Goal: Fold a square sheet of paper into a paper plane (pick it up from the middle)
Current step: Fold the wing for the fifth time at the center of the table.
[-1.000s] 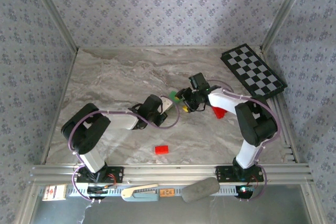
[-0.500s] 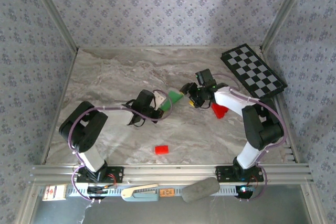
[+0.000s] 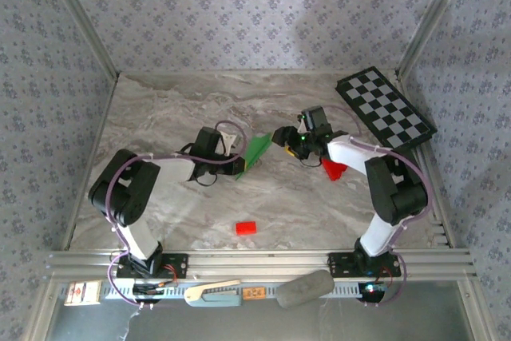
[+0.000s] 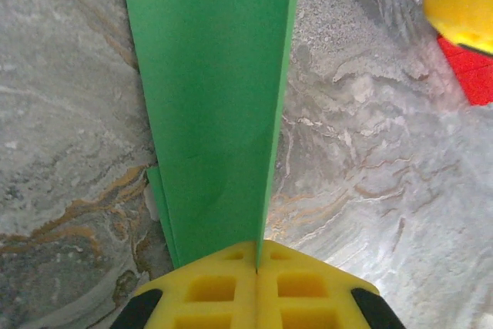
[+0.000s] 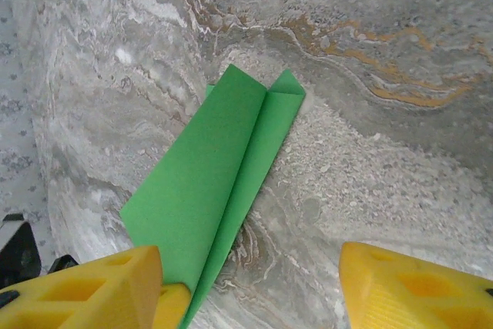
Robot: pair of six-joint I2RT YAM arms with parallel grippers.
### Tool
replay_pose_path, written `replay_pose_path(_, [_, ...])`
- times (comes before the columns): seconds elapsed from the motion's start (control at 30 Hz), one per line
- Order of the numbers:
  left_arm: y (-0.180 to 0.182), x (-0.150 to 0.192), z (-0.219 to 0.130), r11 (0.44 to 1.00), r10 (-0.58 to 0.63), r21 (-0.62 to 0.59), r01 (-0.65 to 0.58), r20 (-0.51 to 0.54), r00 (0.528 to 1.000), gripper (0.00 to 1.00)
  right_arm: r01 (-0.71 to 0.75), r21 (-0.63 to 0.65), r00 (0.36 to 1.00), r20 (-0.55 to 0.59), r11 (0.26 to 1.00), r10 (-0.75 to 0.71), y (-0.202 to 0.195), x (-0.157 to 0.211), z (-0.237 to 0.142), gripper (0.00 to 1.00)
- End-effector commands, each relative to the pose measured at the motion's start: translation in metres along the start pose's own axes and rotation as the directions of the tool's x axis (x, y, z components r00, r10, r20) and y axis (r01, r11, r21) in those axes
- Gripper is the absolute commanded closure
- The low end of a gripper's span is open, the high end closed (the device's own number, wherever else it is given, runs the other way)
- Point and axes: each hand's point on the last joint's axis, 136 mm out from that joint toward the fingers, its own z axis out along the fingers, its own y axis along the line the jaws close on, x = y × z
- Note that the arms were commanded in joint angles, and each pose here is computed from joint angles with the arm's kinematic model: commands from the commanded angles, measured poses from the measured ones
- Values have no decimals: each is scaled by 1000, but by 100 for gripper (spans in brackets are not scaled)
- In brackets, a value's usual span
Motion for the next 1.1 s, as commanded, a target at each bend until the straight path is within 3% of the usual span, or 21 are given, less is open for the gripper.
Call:
replay_pose_path(0.0, [-15, -12, 1, 990, -96, 104, 96, -3, 995, 100, 84, -66, 996, -33, 994, -87, 8, 5, 11, 38])
replay_pose_path(0.37, [-13, -11, 11, 948, -260, 174, 265, -54, 964, 100, 142, -167, 981, -106, 976, -161, 29, 24, 36, 46])
replay_pose_path(1.07, [2, 2, 19, 944, -280, 168, 285, -54, 958, 100, 200, -292, 949, -179, 935, -259, 60, 43, 61, 55])
